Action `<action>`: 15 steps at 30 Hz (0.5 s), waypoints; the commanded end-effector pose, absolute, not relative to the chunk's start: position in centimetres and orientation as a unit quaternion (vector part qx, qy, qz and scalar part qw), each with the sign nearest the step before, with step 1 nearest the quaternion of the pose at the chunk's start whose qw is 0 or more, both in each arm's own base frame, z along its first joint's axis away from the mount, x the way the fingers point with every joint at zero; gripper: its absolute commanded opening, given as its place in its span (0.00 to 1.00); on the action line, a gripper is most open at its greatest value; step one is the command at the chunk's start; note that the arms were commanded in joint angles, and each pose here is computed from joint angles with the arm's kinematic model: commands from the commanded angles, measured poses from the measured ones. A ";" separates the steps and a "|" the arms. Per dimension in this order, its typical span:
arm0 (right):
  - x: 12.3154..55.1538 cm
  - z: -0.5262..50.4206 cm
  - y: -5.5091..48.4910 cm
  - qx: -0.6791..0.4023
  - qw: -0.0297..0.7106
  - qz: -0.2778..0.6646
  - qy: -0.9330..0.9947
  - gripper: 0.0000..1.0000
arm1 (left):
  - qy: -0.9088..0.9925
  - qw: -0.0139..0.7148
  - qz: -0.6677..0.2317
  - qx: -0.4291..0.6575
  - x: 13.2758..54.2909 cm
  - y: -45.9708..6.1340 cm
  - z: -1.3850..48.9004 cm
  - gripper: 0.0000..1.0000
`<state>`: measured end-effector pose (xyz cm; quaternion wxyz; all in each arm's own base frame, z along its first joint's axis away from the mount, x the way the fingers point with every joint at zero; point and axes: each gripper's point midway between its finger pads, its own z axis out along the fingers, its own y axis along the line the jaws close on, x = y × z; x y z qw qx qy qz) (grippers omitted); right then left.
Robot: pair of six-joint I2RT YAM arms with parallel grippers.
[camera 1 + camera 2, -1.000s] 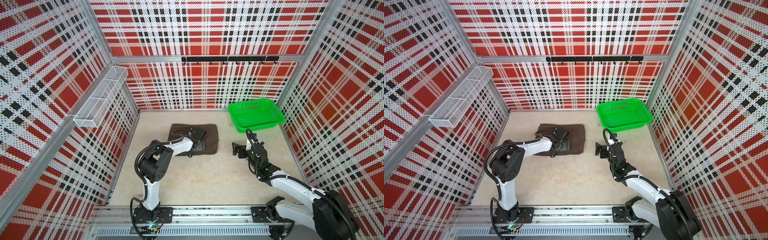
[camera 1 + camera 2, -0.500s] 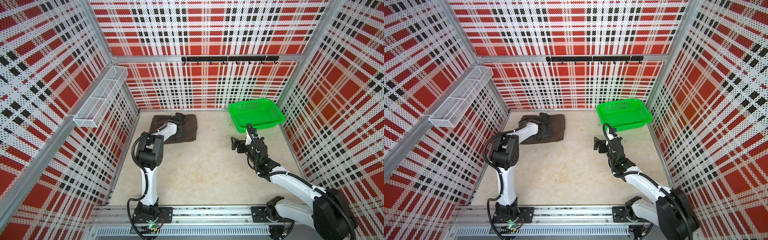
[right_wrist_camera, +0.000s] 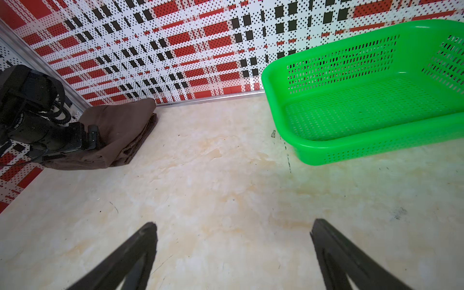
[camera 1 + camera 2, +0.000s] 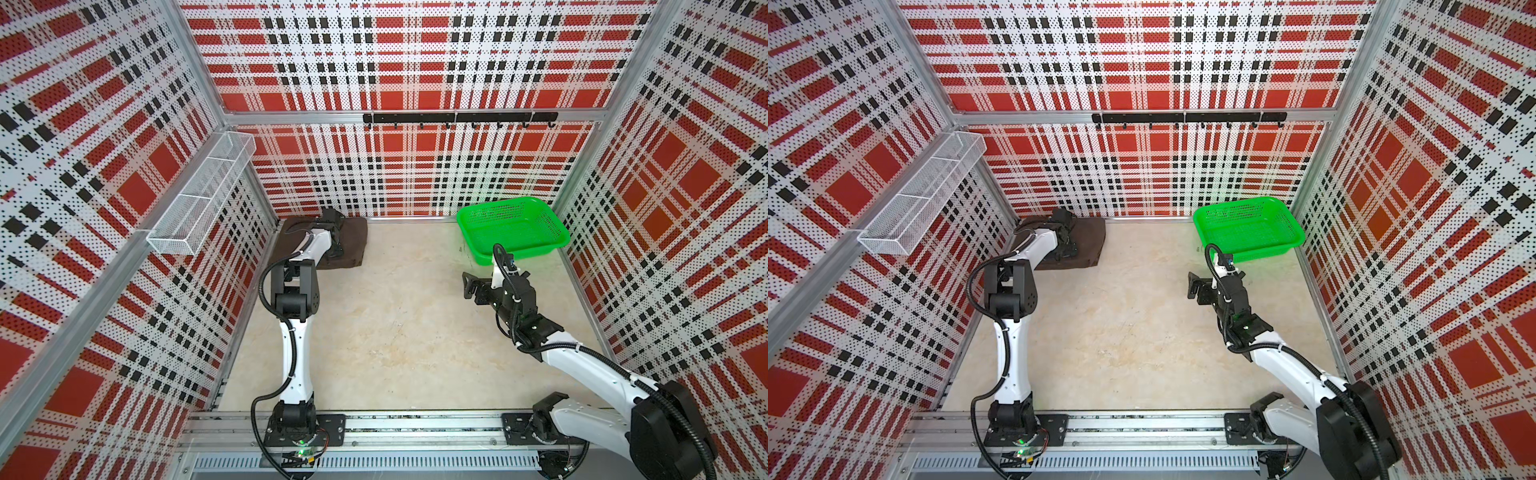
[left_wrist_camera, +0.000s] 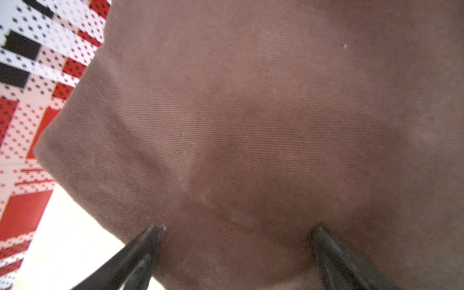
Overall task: Fold and stack the trousers
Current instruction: Move the trousers to the top-left of the table.
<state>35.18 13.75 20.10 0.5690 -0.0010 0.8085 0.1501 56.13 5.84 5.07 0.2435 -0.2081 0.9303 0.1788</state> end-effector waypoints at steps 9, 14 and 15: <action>35.2 22.7 12.8 -0.004 0.597 0.117 0.793 1.00 | 0.926 0.285 0.144 -0.202 57.7 4.8 10.7 0.98; 35.6 23.6 11.5 -0.015 0.624 0.064 0.778 1.00 | 0.890 0.395 0.125 -0.189 56.2 2.0 21.5 0.98; 35.7 23.6 11.2 -0.014 0.629 0.053 0.775 1.00 | 0.881 0.418 0.118 -0.186 55.6 1.4 23.5 0.98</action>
